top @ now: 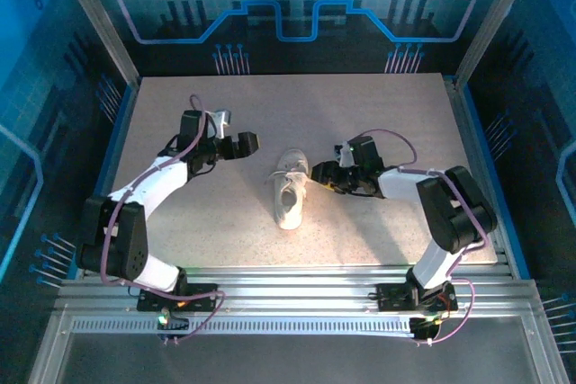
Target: Tie the shoes
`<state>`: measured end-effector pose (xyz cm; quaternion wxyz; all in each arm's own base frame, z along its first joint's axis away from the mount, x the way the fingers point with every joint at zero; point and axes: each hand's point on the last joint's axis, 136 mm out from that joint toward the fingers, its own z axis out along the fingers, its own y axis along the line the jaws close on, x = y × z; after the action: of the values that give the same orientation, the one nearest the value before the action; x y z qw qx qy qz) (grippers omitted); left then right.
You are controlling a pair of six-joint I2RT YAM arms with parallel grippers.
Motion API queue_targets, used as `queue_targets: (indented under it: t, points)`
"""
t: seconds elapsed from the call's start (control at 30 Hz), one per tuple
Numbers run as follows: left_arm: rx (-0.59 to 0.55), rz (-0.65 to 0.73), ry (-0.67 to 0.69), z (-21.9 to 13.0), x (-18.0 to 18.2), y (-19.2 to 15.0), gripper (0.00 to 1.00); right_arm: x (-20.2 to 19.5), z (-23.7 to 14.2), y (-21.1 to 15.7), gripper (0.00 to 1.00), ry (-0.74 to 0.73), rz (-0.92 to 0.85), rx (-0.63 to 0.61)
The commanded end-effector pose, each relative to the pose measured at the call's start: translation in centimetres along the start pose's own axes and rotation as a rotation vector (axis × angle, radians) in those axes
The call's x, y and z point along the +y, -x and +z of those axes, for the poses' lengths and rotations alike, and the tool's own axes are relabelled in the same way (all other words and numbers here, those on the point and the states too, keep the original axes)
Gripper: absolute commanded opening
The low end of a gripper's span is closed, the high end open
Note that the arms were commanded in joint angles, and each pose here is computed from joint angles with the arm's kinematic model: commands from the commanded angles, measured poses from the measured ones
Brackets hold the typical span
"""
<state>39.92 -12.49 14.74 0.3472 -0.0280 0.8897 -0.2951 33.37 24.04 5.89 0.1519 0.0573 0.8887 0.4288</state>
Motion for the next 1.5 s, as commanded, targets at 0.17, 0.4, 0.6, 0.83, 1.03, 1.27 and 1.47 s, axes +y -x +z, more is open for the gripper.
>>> queue_targets:
  t: [0.17,0.4,0.6,0.83,1.03,1.27,1.47]
  points:
    - [0.101,-0.338,-0.135,2.4,1.3,-3.1,0.83,2.1,1.2,2.0,0.55,0.085,0.022,-0.063]
    - [0.162,-0.585,-0.143,5.4,1.6,-5.8,0.69,2.6,1.4,2.3,0.55,0.095,0.022,-0.064]
    - [0.211,-0.668,-0.136,6.7,0.4,-7.6,0.69,2.9,1.8,2.3,0.55,0.105,0.024,-0.061]
    - [0.294,-0.792,-0.107,7.6,-0.6,-10.1,0.65,3.3,2.2,2.5,0.53,0.126,0.025,-0.061]
    - [0.319,-0.817,-0.152,7.9,-2.5,-10.3,0.61,3.7,2.3,2.7,0.46,0.139,0.016,-0.06]
    - [0.346,-0.827,-0.17,7.3,-3.4,-10.3,0.54,4.2,2.4,2.6,0.36,0.144,-0.004,-0.052]
    - [0.331,-0.816,-0.211,6.8,-4.2,-9.5,0.34,4.2,2.3,2.4,0.22,0.14,-0.016,-0.054]
